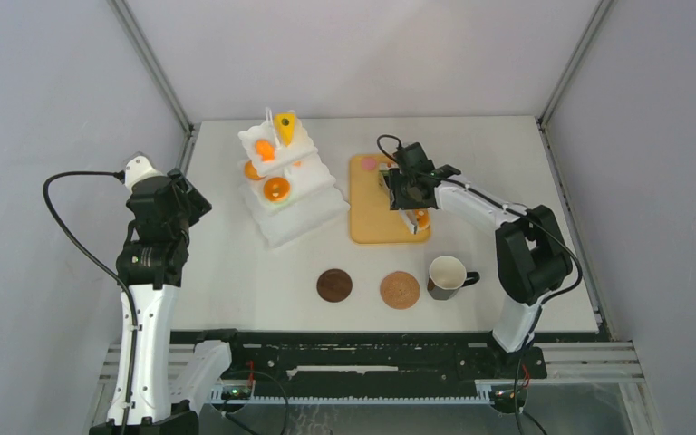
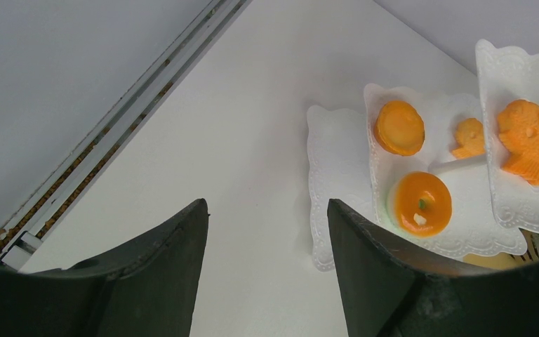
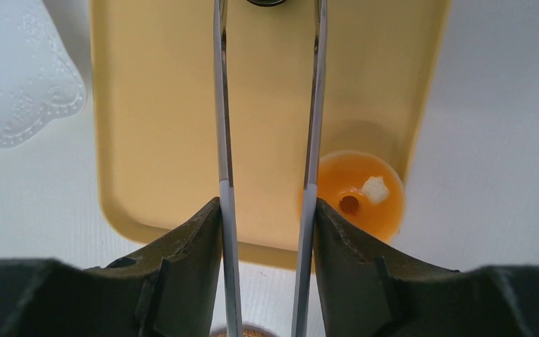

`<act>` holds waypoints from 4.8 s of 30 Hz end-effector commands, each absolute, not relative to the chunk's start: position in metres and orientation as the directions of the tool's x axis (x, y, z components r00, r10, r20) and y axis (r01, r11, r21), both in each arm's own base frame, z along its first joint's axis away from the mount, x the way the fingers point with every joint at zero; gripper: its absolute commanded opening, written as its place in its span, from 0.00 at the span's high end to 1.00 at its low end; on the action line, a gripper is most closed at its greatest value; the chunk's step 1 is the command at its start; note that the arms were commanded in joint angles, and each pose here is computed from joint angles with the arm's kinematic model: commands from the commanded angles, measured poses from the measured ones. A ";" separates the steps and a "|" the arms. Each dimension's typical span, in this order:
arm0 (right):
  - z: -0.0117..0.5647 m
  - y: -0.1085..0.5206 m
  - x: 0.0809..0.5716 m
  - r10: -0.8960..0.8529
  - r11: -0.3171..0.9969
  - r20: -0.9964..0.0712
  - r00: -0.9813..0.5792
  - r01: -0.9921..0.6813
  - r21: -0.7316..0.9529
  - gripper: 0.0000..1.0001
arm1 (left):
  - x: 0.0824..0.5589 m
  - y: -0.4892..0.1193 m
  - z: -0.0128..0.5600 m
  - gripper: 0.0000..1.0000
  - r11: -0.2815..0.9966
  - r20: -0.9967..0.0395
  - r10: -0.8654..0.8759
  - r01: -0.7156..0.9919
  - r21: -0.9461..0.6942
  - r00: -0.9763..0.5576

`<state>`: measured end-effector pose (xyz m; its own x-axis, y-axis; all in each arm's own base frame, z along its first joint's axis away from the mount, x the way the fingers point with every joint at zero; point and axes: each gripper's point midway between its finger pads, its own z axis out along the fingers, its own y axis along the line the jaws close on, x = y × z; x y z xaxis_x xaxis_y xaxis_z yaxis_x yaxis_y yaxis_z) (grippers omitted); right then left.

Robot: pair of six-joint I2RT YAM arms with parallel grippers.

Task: Serve the afternoon tea

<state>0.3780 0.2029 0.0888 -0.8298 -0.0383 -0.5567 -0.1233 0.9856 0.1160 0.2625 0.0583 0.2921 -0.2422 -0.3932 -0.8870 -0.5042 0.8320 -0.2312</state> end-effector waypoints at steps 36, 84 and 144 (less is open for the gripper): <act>0.197 0.210 0.355 0.006 0.965 -0.704 -0.710 -0.180 0.190 0.76 | 0.259 0.063 0.300 0.32 0.829 -0.902 -0.380 -0.507 -0.234 -0.206; 0.254 0.371 0.318 -0.192 0.769 -0.763 -0.618 -0.577 0.274 0.47 | 0.254 0.064 0.305 0.32 0.830 -0.908 -0.369 -0.511 -0.226 -0.198; 0.133 0.194 0.437 0.128 0.957 -0.627 -0.768 -0.069 0.281 0.84 | 0.265 0.062 0.295 0.32 0.831 -0.895 -0.385 -0.507 -0.229 -0.226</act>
<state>0.4472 0.1822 0.1140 -0.7857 0.1186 -0.6071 -0.0273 0.9738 0.2256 0.2608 0.0602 0.2897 -0.2470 -0.3908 -0.8867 -0.5147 0.8282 -0.2216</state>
